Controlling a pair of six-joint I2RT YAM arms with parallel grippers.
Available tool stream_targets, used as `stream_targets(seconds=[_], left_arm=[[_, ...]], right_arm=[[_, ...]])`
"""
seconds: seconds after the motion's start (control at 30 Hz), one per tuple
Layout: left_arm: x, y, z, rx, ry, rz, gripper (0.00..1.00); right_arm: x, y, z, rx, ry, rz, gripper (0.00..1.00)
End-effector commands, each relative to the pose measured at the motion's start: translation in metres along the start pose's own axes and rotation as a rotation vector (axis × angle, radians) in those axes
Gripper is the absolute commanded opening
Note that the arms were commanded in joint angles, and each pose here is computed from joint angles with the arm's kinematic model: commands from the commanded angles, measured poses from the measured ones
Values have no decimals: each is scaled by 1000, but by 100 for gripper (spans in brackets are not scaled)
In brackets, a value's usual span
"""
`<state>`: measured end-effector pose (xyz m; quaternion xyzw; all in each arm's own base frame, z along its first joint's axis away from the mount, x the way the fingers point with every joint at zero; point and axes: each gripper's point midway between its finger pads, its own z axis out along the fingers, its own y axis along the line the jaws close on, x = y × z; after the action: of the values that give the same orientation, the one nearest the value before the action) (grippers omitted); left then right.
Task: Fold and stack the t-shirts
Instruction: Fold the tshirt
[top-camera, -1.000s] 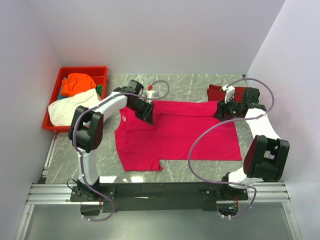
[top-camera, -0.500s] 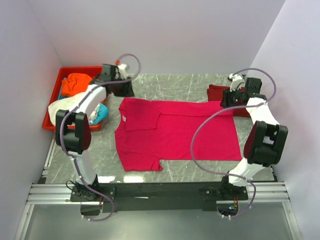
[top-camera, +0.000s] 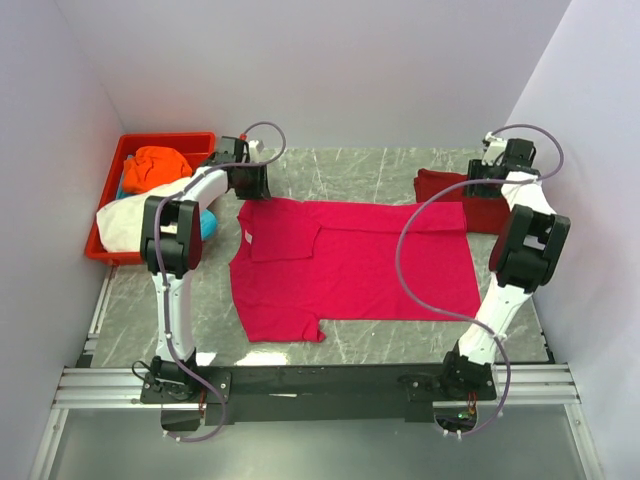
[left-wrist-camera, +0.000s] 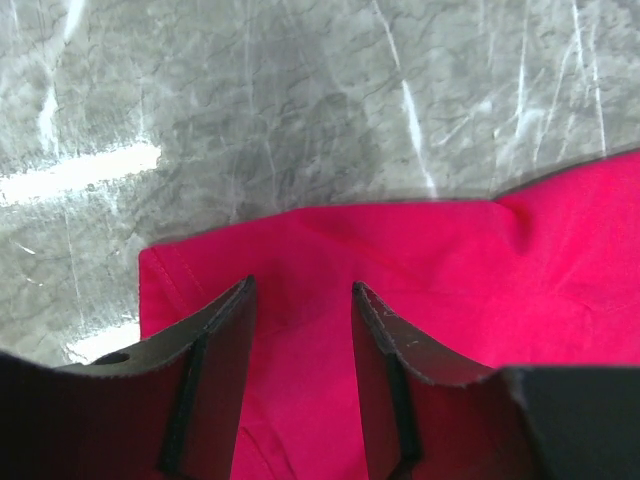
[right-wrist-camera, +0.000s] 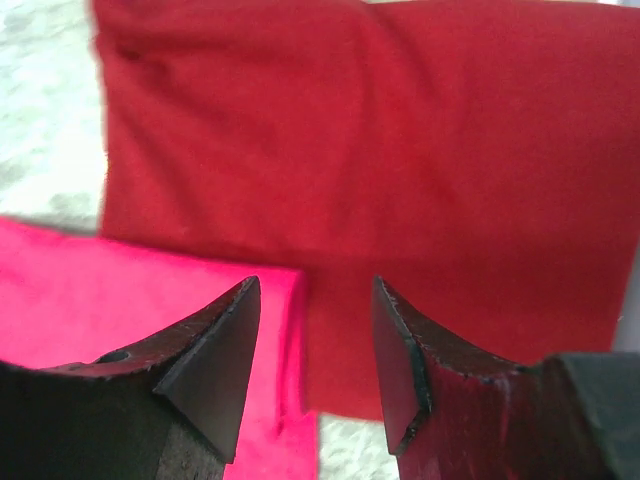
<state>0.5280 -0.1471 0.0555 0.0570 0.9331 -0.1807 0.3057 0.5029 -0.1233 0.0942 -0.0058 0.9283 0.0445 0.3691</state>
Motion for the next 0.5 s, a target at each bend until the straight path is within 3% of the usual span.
stream_targets(seconds=[0.0,0.47], left_arm=[[-32,-11,-11,46,-85,14,48],[-14,-3,-1,37,-44,-3,48]], right_arm=[[-6,1,0,-38,20,19,55],[27,14,24,-145,119,35,49]])
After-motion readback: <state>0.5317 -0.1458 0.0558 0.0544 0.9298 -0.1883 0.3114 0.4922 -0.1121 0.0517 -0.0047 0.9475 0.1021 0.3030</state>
